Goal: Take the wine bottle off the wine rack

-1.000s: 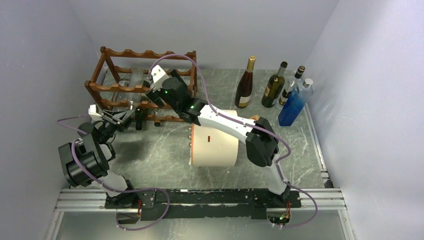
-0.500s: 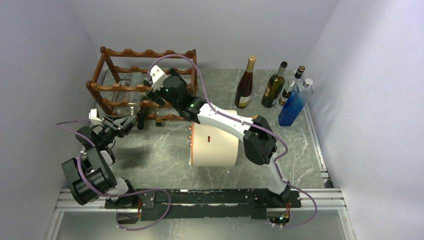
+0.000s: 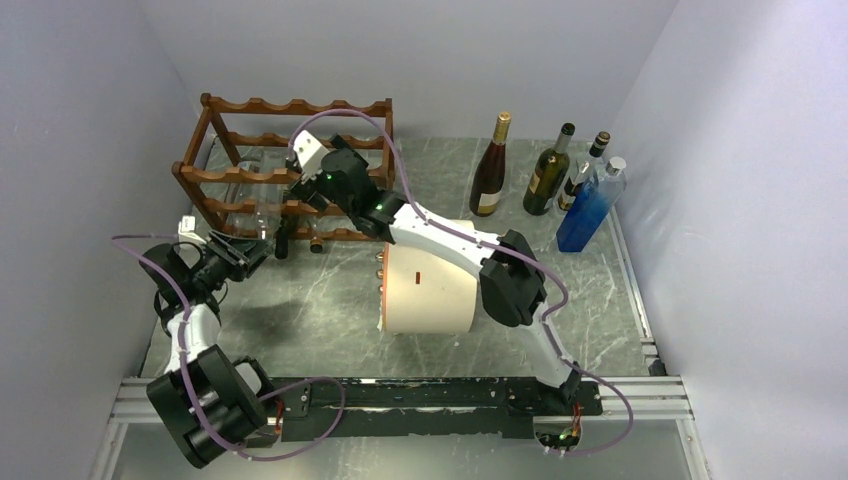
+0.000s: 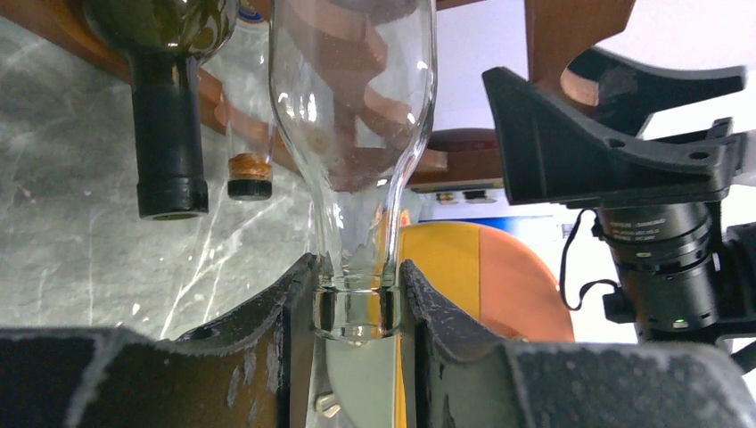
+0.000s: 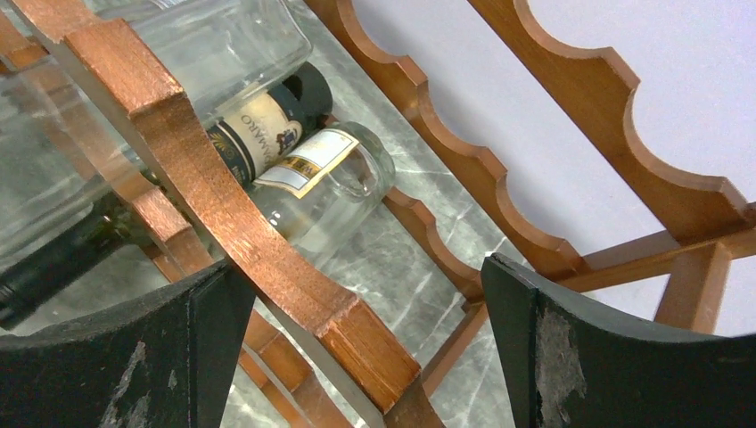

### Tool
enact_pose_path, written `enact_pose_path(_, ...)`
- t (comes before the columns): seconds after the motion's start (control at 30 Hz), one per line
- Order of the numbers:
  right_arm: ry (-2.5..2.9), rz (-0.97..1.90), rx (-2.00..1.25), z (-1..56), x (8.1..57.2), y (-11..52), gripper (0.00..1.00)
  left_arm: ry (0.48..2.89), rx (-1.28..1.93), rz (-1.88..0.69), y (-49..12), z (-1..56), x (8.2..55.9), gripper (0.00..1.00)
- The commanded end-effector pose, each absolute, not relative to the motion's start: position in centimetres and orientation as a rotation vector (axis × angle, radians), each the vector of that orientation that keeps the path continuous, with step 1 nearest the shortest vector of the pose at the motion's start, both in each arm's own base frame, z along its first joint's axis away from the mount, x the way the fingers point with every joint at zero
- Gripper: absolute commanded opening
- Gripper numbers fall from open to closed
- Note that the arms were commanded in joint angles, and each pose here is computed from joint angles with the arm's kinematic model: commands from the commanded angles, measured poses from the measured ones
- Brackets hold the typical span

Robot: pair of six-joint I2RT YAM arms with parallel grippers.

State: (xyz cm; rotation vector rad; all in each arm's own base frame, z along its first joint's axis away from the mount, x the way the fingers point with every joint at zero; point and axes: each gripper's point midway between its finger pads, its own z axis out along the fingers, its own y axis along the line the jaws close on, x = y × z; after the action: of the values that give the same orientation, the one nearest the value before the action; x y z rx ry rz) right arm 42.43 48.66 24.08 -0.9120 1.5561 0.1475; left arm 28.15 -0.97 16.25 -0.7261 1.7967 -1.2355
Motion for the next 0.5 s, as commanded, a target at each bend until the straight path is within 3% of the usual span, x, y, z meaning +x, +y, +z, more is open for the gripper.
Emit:
enact_pose_path(0.0,1.432,0.144,-0.931,29.7,40.7,48.1,1.0,1.893,-0.745,-1.198,-1.3,14.7,26.7,0.07)
enact_pose_path(0.3,0.953,0.165,-1.374,32.5,30.8,49.2,1.0,1.916,-0.715,-1.077,-1.1,16.2,25.9,0.07)
enact_pose_path(0.47,0.709,0.117,-1.66,28.9,28.6,50.3,1.0,1.924,-0.724,-1.054,-1.3,16.7,25.5,0.07)
